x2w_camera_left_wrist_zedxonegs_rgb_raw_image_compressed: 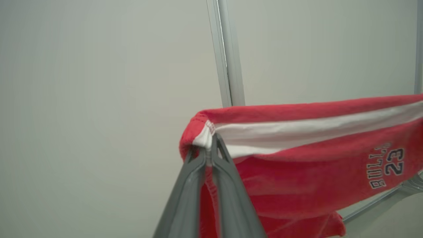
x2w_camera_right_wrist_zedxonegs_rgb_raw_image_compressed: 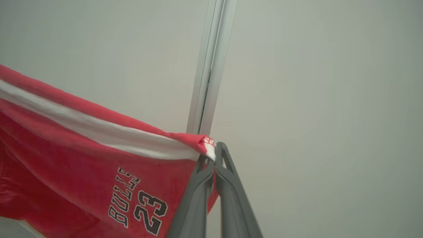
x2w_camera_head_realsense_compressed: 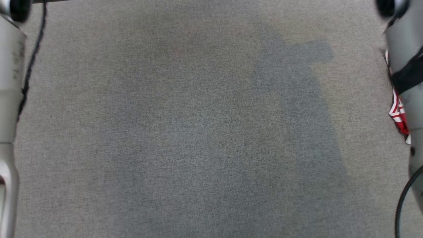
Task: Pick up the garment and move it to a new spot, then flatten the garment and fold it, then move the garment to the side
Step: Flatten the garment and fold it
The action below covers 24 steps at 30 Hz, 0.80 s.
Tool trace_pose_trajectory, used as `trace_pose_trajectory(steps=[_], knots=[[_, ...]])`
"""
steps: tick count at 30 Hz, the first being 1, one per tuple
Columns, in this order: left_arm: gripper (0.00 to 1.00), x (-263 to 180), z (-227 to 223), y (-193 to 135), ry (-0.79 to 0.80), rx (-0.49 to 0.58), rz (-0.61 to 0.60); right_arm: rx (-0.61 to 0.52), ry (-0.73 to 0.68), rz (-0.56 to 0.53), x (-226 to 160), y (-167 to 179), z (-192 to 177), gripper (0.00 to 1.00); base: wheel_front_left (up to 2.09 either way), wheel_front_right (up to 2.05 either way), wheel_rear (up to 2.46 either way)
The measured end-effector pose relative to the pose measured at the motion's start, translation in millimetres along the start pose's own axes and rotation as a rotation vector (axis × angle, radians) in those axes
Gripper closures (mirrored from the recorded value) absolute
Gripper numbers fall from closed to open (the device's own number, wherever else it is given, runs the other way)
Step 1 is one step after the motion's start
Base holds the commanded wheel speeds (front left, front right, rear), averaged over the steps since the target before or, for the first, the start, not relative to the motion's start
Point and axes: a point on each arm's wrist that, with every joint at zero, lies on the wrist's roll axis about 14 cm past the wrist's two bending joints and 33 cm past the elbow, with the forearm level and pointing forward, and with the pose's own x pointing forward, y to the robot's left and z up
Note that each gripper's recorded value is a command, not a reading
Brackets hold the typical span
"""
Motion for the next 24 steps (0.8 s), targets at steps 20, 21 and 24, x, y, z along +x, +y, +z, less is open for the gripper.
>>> trace_pose_trajectory(steps=[20, 21, 24], knots=[[1.00, -209, -140, -110, 0.483, -0.067, -0.181, 0.126, 0.527, 0.138, -181, 74, -162, 1.00, 0.00, 0.00, 0.00], [1.00, -217, -140, -113, 0.495, -0.056, -0.194, 0.123, 0.538, 0.144, -188, 75, -163, 1.00, 0.00, 0.00, 0.00], [1.00, -238, -139, -120, 0.522, -0.018, -0.230, 0.106, 0.569, 0.163, -207, 75, -163, 1.00, 0.00, 0.00, 0.00]])
